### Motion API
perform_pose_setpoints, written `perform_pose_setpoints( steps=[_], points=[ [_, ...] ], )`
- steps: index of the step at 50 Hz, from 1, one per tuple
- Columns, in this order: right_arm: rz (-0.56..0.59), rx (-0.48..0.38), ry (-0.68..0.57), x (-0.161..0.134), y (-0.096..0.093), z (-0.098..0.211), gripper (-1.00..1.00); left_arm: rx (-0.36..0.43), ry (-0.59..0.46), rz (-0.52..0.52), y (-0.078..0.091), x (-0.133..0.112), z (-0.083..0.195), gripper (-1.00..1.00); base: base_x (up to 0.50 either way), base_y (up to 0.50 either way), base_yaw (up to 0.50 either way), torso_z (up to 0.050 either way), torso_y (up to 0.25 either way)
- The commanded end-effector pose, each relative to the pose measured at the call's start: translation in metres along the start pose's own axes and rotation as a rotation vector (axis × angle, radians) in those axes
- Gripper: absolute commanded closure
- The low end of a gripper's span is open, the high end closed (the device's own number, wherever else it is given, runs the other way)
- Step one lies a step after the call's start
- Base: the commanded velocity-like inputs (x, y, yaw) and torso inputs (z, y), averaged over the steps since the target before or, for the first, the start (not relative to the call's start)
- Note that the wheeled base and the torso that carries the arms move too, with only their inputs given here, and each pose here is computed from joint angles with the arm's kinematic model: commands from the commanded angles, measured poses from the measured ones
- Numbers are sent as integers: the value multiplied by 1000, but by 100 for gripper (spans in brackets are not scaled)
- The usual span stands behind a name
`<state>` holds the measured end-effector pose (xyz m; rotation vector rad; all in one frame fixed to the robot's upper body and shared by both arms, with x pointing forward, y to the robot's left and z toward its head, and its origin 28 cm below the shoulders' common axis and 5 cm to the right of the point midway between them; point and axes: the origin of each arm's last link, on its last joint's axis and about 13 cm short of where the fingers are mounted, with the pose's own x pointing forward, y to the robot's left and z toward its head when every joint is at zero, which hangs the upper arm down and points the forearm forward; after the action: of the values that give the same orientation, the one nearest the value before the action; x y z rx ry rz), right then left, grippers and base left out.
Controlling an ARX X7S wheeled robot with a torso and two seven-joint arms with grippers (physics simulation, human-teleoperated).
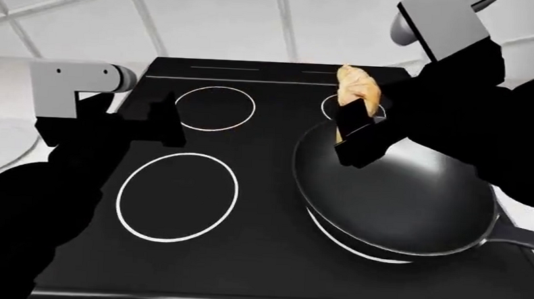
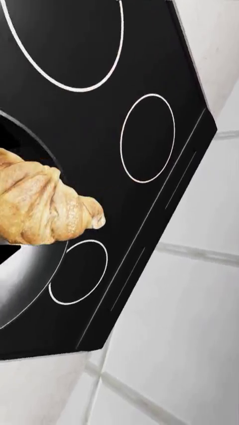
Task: Pick the croissant and place it on the pan. Then turn on the stove to warm the croissant.
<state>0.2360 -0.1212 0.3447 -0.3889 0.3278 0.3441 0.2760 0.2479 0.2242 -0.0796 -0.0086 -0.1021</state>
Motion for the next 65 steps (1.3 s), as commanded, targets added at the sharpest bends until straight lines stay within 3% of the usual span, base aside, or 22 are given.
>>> perform_pose_setpoints(
  steps=[1,32,65],
  points=[
    [-6,-58,73,-5,-9,-3,100,-3,2,-3,-1,4,-1,-100,0,0,0,0,0],
    [-63,-173,236,-1,-16,-21,100,7,5,-14,-3,5,1,-100,0,0,0,0,0],
    [-46,-213,320,8,-16,-31,100,7,13,-7,-2,8,-1,-100,0,0,0,0,0]
  ],
)
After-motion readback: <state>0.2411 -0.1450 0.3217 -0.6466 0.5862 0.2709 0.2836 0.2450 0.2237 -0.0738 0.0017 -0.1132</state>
